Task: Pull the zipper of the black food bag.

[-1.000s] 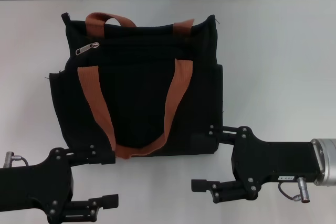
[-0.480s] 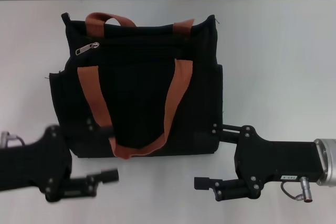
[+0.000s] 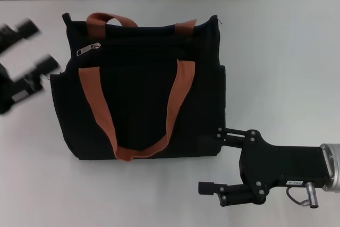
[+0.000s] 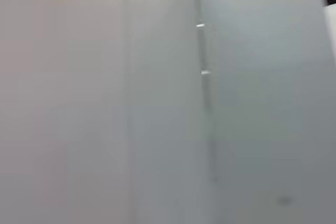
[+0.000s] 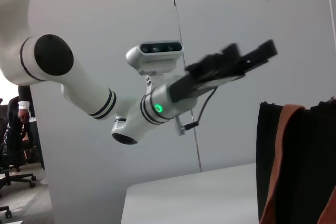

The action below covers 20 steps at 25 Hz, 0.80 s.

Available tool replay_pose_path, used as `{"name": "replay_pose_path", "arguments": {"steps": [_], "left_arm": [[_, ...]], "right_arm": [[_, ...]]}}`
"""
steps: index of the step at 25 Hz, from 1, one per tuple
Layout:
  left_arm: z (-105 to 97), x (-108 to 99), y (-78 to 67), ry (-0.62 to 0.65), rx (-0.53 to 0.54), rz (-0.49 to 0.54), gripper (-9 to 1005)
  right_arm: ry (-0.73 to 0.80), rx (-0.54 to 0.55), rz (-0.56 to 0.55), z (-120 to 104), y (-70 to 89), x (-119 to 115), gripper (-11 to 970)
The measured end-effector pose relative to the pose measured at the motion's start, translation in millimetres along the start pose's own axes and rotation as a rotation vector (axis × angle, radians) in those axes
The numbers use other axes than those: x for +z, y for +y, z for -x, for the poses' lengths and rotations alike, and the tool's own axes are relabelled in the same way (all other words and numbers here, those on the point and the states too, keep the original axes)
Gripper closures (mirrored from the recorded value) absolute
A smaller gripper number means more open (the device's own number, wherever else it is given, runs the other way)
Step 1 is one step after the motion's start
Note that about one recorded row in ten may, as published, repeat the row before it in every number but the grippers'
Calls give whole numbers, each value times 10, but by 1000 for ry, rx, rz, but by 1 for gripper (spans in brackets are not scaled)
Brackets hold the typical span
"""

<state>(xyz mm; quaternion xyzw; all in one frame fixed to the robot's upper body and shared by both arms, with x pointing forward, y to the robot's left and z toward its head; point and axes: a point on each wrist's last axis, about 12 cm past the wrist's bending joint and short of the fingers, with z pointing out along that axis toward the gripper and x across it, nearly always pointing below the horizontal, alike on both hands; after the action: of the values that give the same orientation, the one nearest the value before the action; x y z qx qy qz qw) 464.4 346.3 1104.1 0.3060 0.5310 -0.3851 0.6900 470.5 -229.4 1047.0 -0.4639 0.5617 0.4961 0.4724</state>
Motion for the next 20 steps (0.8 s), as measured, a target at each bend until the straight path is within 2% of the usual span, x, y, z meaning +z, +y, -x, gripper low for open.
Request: {"name": "replay_pose_path", "arguments": {"steps": [2, 4, 7, 13, 20], "left_arm": [[21, -99, 143, 47, 26, 99, 240], [24, -166, 246, 102, 36, 154, 239], [-9, -226, 326, 186, 40, 189, 239], [-168, -186, 347, 341, 32, 162, 240], [-303, 10, 318, 401, 42, 87, 242]], "right_arm": [[-1, 0, 1, 2, 0, 1, 146], [-1, -3, 3, 9, -7, 6, 146], [-1, -7, 8, 23, -22, 17, 146], [0, 1, 10, 42, -44, 25, 145], [0, 13, 13, 59, -61, 34, 145]]}}
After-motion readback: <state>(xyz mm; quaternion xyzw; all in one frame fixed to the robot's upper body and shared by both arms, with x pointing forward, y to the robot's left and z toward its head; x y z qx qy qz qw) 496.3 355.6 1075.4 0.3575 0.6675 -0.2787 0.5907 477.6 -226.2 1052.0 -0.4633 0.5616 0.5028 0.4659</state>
